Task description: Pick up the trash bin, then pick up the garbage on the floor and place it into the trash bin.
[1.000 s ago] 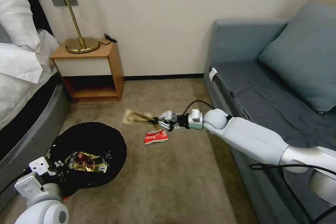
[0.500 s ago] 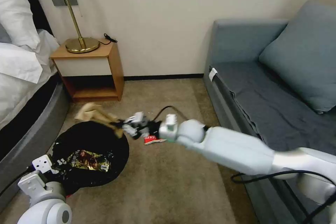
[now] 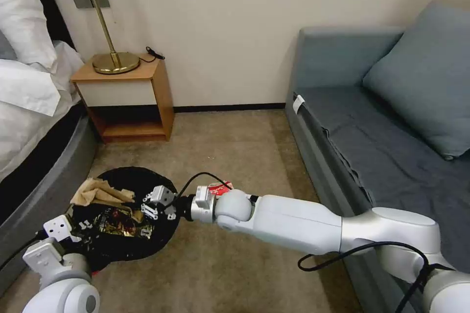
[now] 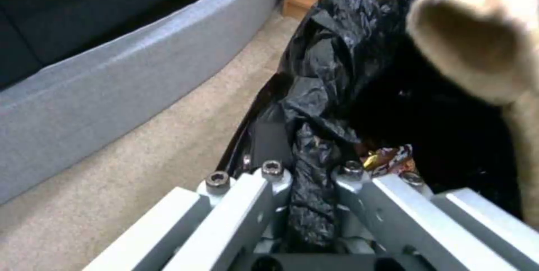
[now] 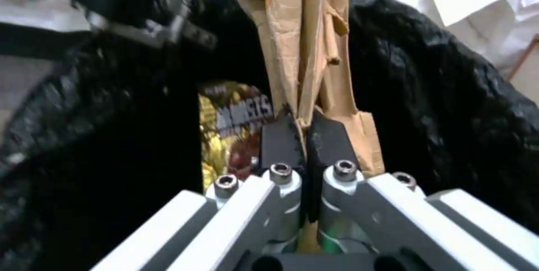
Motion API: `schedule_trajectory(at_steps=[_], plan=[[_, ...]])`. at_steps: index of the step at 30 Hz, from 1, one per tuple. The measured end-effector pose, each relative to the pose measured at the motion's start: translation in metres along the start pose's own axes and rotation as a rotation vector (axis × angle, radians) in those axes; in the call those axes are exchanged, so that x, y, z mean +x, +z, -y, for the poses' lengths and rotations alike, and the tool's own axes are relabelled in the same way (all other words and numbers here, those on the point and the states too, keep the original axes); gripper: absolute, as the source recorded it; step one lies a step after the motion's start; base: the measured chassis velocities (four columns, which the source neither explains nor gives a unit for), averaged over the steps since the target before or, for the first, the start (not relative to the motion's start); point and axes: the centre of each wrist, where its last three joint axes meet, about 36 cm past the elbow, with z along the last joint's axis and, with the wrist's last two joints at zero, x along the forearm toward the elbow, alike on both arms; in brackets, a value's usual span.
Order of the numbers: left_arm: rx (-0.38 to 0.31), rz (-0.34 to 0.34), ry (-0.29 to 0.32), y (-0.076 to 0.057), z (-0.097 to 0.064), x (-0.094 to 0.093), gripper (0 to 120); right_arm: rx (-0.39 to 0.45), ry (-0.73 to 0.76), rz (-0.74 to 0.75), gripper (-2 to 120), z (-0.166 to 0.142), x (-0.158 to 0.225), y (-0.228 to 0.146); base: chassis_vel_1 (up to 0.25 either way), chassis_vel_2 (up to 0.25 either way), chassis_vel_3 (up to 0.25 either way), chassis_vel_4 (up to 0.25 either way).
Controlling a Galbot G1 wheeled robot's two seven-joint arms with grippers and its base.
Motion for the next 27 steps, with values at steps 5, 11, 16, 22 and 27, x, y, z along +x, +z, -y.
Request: schedule_trajectory(at_steps=[5,11,16,22,27], plan=[[0.000,-0.001,0.001,0.001,0.000,0.000,3,0.010,0.009,-0.006,13,0.000,0.003,0.002,0.000,0.000,0.000,0.000],[0.002,-0.002,0.003,0.001,0.001,-0.002,3,0.013,0.023,0.001,36,0.000,0.008,0.001,0.000,0.000,0.000,0.000],[0.002,-0.005,0.004,0.002,0.002,-0.003,3,0.013,0.022,0.006,54,-0.001,0.009,0.000,0.000,0.000,0.000,0.000],[0.002,-0.006,0.002,0.003,0.001,-0.004,3,0.014,0.020,0.020,76,-0.001,0.007,-0.004,0.000,0.000,0.000,0.000],[0.003,-0.006,0.001,0.003,0.001,-0.004,3,0.030,0.046,0.043,96,0.009,0.007,-0.015,0.000,0.000,0.000,0.000]])
